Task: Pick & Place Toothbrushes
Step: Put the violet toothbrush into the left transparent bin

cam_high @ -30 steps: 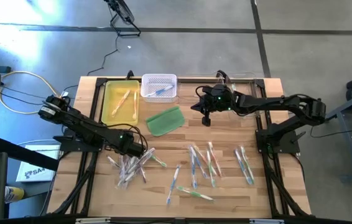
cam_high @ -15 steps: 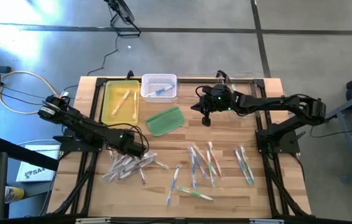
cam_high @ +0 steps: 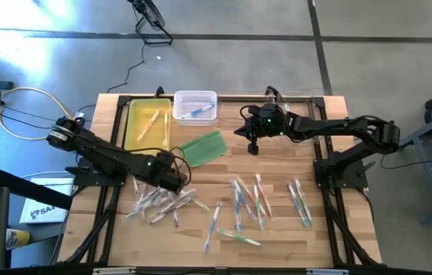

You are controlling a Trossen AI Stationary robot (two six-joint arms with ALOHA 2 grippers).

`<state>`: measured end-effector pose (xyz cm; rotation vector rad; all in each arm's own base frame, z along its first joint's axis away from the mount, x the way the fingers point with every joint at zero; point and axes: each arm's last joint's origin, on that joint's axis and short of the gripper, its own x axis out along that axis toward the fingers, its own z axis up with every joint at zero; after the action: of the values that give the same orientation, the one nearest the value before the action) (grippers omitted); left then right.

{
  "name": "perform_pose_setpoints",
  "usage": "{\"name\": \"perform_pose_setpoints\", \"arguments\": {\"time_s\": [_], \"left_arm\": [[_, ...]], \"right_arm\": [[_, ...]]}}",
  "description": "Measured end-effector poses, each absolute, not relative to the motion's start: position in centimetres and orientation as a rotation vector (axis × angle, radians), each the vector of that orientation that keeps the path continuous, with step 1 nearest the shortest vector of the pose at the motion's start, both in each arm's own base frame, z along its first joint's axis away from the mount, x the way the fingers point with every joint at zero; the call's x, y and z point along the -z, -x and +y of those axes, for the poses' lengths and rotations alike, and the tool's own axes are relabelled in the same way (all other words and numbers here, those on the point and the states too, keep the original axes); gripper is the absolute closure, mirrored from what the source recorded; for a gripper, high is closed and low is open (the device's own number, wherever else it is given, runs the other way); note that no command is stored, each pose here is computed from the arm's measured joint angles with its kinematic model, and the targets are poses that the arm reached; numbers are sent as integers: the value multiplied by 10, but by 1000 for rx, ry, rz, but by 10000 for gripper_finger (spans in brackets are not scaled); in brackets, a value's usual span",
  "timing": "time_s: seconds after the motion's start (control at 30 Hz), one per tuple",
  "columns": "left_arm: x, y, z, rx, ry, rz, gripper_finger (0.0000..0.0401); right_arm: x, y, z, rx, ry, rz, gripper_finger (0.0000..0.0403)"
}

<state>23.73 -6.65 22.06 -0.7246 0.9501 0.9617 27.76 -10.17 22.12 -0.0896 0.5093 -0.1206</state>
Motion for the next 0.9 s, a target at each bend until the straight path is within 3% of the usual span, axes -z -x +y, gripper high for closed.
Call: {"name": "perform_pose_setpoints", "arguments": {"time_s": [0.43,0.9], "left_arm": [[-285,-262,-66,-851,356,695,365],[-349,-272,-63,-769,20,600,372]], "right_arm": [[-221,-277,-102,120,89,511,401],[-221,-277,-102,120,89,512,401]]}}
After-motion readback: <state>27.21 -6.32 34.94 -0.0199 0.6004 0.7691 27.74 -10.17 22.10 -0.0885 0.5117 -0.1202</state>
